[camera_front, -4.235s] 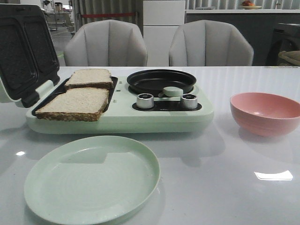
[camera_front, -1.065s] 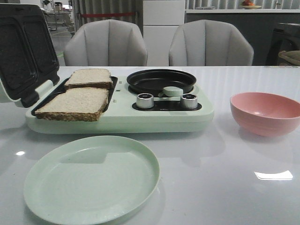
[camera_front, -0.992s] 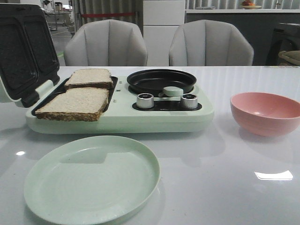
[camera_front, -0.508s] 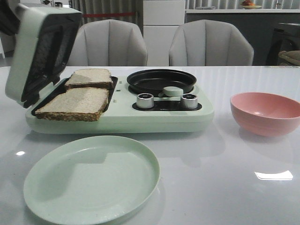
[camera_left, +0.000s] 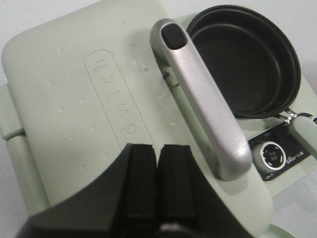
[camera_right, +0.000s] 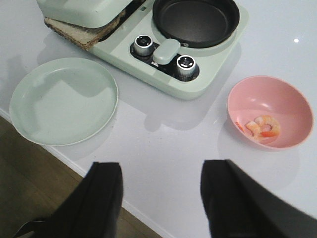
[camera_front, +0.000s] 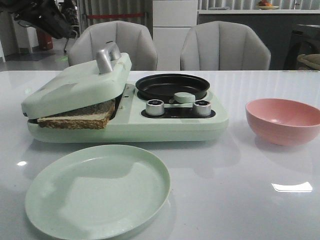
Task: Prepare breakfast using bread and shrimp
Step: 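Push the raised grill lid down over the bread with the left gripper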
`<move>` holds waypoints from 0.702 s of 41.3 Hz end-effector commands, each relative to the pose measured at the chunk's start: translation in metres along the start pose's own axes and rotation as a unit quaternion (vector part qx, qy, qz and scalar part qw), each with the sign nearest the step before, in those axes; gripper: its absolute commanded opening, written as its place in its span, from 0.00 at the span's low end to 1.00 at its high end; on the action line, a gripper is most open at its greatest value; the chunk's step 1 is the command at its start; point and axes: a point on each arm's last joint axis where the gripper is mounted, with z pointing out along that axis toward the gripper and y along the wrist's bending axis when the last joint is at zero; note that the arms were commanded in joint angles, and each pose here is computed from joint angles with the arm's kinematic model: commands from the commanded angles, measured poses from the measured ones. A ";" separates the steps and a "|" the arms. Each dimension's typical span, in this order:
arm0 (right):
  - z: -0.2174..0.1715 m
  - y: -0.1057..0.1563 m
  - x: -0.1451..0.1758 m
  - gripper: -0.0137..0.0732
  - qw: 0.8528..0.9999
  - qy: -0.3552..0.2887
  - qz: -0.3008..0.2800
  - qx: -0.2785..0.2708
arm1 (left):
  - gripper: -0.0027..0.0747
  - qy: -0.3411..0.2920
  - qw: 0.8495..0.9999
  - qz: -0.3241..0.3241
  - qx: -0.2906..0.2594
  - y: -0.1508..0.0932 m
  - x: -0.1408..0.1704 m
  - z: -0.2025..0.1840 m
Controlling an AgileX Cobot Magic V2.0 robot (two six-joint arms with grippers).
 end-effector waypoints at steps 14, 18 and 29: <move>-0.007 -0.001 -0.012 0.70 0.999 -0.050 -0.005 0.006 | 0.16 -0.058 0.998 0.025 0.026 -0.037 -0.020 -0.018; -0.007 -0.001 -0.012 0.70 0.999 -0.050 -0.005 0.006 | 0.16 -0.051 0.997 0.037 0.034 -0.045 -0.019 -0.021; -0.007 -0.001 -0.012 0.70 0.999 -0.050 -0.005 0.006 | 0.16 -0.068 0.988 0.133 0.050 -0.096 -0.020 -0.063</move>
